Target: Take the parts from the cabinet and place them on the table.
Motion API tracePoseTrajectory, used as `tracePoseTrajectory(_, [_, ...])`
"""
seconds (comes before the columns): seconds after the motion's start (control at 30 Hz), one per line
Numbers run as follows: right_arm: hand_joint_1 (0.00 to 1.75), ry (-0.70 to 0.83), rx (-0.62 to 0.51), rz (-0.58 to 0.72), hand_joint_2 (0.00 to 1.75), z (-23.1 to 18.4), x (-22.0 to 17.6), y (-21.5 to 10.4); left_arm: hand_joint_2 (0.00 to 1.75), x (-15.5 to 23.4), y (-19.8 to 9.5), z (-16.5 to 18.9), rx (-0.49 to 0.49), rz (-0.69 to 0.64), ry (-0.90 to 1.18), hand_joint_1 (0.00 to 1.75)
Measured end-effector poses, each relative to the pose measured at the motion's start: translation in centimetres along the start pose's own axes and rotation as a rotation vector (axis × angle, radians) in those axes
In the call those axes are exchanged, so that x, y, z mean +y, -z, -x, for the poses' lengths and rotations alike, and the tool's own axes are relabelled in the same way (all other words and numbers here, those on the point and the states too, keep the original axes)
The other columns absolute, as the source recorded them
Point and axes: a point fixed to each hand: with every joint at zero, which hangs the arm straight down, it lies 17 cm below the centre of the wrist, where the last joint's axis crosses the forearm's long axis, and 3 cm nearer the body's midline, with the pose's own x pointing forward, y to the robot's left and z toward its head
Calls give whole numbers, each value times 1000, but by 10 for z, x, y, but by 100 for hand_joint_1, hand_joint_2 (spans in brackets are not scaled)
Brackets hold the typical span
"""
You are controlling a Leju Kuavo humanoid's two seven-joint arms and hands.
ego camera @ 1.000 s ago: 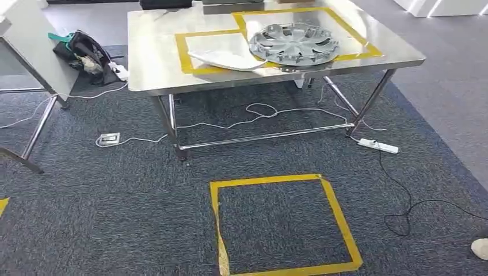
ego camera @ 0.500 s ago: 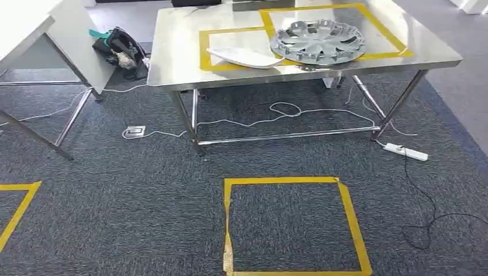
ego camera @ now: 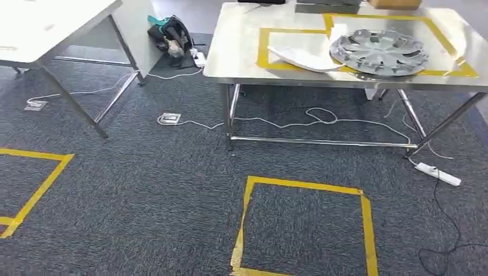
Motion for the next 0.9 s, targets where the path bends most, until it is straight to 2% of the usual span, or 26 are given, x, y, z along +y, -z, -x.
tracePoseTrajectory(0.9, [0, 12, -9, -11, 0, 2, -1, 1, 0, -1, 0, -1, -2, 11, 19, 0])
